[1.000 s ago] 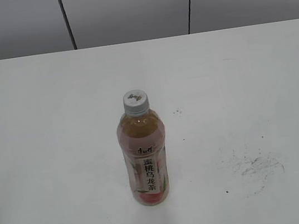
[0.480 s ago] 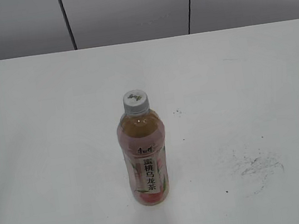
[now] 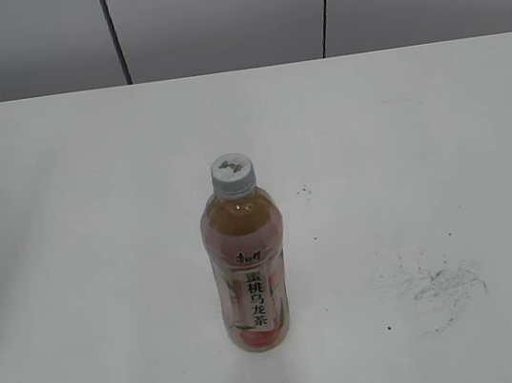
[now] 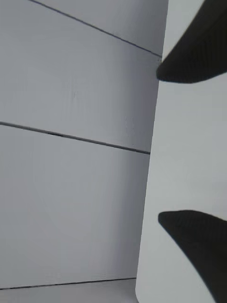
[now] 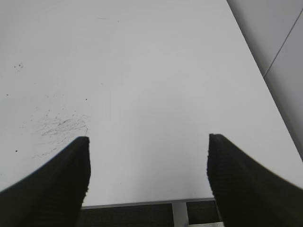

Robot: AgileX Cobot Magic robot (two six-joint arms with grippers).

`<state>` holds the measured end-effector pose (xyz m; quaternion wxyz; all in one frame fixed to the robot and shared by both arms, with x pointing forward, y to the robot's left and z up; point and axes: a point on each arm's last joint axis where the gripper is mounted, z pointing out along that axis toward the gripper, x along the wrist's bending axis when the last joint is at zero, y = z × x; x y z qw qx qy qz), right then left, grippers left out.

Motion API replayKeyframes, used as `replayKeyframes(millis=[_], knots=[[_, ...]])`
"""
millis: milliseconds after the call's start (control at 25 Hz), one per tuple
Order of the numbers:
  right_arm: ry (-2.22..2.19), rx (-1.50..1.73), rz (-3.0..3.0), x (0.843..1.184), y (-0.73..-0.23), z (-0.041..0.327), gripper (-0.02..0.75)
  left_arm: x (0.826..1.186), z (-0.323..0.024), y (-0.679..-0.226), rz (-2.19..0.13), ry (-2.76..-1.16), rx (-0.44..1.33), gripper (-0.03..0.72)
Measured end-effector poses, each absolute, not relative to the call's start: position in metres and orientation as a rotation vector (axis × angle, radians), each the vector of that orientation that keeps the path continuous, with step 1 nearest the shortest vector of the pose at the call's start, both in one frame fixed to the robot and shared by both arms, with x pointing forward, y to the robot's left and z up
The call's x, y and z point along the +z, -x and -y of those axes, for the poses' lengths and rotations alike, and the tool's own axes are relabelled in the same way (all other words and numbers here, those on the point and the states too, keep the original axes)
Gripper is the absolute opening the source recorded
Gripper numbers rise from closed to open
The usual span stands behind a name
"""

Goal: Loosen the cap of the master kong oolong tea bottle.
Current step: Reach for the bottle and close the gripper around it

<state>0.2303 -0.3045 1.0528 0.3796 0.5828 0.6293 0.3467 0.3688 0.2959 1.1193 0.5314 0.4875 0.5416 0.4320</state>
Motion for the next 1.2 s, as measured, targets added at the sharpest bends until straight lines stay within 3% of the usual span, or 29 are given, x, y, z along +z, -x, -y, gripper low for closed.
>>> replayKeyframes(millis=[200,520,880,1200], knots=[[-1.489,0.886,-1.607,1.053,-0.230,0.304,0.575,1.093,-0.294,-0.433,-1.349,-1.182,1.033,0.498],[-1.489,0.886,-1.607,1.053,-0.230,0.304,0.575,1.048,-0.265,-0.493,-1.242,-1.285,1.052,0.498],[-1.489,0.886,-1.607,1.053,-0.230,0.304,0.575,0.990,-0.255,-0.532,-1.242,-1.308,1.085,0.498],[-1.489,0.886,-1.607,1.053,-0.230,0.304,0.575,0.979,-0.256,-0.541,-1.193,-1.216,1.137,0.498]])
